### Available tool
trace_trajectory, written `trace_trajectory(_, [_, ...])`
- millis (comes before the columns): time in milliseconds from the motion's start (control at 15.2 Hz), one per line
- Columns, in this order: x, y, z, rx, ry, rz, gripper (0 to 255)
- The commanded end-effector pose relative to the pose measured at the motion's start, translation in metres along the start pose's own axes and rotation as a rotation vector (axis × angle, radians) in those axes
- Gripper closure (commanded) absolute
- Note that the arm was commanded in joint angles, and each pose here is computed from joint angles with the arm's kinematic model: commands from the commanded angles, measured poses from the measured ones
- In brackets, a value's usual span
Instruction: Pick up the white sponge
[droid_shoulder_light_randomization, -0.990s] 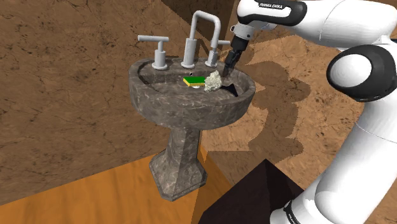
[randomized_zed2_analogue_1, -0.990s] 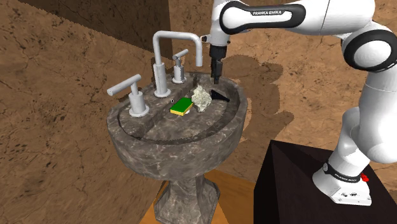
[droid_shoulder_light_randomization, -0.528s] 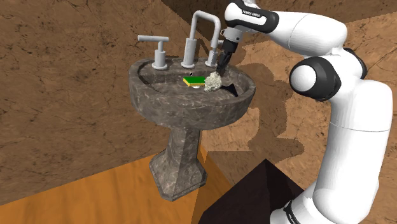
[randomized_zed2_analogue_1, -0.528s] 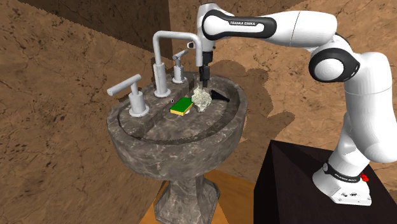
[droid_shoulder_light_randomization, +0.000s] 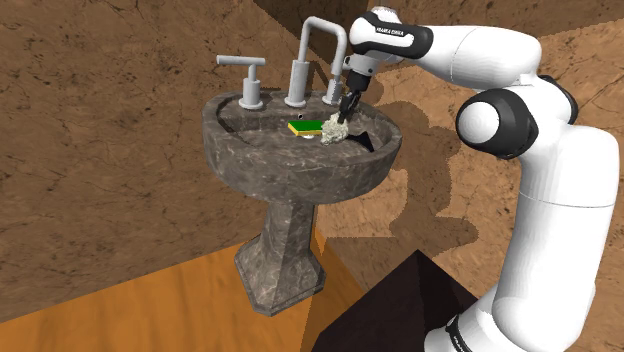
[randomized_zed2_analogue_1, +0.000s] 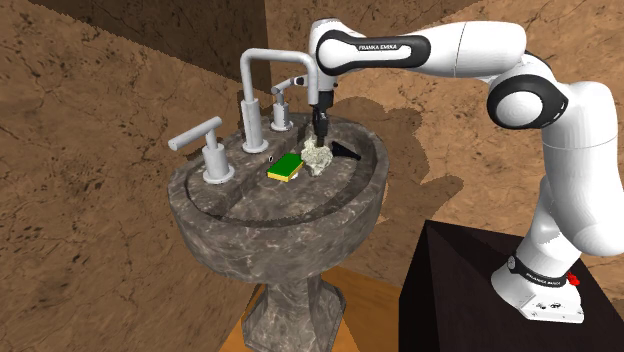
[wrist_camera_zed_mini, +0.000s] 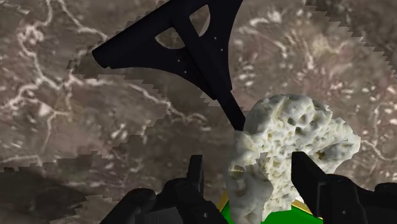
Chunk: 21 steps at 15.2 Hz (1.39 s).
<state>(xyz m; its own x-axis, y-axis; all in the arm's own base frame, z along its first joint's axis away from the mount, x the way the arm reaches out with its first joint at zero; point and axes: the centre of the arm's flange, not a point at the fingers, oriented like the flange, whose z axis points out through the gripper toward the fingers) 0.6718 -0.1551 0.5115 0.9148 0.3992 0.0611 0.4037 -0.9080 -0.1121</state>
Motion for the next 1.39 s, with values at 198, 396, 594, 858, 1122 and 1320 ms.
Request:
trace_trajectory(198, [0.000, 0.000, 0.001, 0.000, 0.000, 0.000, 255])
trace_trajectory(396, [0.000, 0.000, 0.001, 0.000, 0.000, 0.000, 255])
trace_trajectory(594, [0.000, -0.001, -0.005, 0.000, 0.000, 0.000, 255])
trace_trajectory(858, [0.002, -0.003, -0.026, 0.000, 0.000, 0.000, 255])
trace_trajectory(1122, [0.003, -0.005, -0.047, 0.000, 0.000, 0.000, 255])
trace_trajectory(1320, [0.004, -0.007, -0.062, 0.000, 0.000, 0.000, 255])
